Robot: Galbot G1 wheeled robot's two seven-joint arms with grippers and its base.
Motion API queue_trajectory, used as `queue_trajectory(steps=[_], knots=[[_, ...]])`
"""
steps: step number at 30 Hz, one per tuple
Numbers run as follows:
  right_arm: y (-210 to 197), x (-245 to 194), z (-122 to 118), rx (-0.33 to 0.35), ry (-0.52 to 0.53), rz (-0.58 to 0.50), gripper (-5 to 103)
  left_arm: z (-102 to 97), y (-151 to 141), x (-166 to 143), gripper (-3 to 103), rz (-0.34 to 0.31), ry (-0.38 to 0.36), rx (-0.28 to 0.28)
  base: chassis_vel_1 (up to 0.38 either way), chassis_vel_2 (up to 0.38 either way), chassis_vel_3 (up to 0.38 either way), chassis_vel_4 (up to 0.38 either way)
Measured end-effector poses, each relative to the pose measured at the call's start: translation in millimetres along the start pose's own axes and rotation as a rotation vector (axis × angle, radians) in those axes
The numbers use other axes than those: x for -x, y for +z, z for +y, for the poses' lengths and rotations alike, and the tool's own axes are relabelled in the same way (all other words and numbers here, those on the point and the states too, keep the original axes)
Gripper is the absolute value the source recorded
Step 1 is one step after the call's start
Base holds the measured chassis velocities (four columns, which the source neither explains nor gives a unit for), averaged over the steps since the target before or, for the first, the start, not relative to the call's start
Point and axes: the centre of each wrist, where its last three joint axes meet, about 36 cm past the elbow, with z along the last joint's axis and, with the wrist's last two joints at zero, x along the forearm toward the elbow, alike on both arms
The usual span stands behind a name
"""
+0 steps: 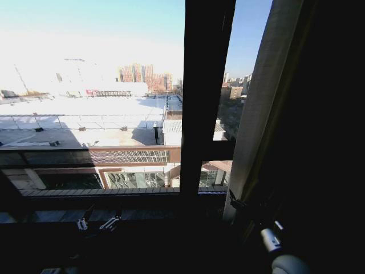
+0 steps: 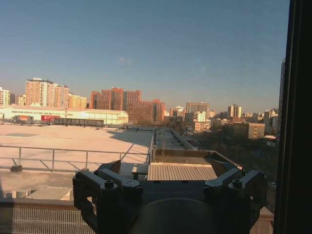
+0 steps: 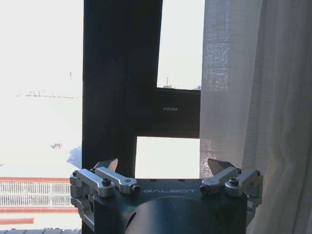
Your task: Open the curtains by pulling them apart, changing their state from closed to fully open.
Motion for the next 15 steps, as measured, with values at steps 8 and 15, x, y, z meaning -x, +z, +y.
queue_trajectory(steps=[8,15], knots=[[-0.7,0.5,-0.1,0.003,0.001,-0.006,100,0.2,-0.3,0.6,100,-0.006,0.002,0.003,0.348,0.355,-0.343,-0.348],[0.3,1.0,2.5,0.011,-0.007,-0.005,100,2.7,-1.6,1.4,100,-0.013,0.016,0.012,0.361,0.362,-0.359,-0.356]])
